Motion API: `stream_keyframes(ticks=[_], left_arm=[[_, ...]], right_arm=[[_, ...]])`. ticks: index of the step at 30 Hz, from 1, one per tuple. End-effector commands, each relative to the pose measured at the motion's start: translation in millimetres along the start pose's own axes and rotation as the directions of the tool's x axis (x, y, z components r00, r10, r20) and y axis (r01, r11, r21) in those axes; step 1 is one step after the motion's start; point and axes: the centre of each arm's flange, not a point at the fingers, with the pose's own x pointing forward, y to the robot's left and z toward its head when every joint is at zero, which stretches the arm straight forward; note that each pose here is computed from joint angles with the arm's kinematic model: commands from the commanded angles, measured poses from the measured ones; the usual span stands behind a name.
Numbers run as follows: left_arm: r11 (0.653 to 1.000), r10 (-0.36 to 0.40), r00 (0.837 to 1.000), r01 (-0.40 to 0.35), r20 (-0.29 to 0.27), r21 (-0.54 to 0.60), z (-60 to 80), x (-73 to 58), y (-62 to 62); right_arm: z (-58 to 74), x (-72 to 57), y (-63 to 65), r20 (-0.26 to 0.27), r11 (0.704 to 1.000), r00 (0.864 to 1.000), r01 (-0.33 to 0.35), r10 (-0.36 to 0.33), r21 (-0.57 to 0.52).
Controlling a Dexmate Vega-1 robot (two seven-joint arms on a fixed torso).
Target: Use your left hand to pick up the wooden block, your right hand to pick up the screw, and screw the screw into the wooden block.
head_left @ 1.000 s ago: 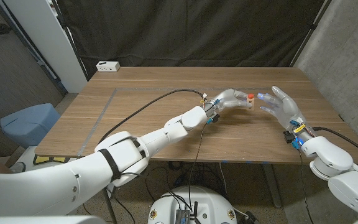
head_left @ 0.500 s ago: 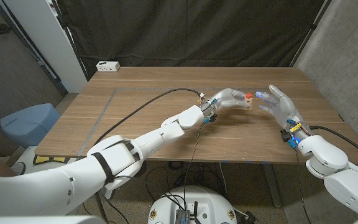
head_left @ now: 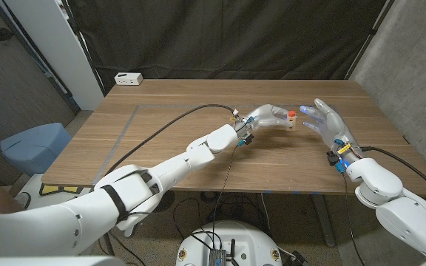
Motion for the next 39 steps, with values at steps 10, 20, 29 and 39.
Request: stream_keyframes(ticks=[10, 20, 29, 39], left_arm=[[1.000, -0.017, 1.000, 0.017, 0.014, 0.006, -3.0, -14.1, 15.0], [1.000, -0.021, 1.000, 0.020, 0.009, 0.013, -8.6, -20.5, 24.7], [0.999, -0.031, 0.999, 0.030, 0.020, 0.014, -10.3, -22.1, 30.1], [0.999, -0.046, 0.999, 0.046, 0.026, 0.010, -11.3, -27.7, 28.4]], right_arm=[[-1.6, 8.3, 15.8, 0.024, 0.999, 0.999, 0.048, -0.048, -0.013], [-4.3, 11.1, 18.4, 0.050, 0.996, 0.995, 0.084, -0.083, -0.002], [-6.0, 14.3, 22.6, 0.060, 0.996, 0.994, 0.094, -0.094, 0.009], [-5.6, 16.0, 27.7, 0.058, 0.996, 0.994, 0.095, -0.095, 0.003]])
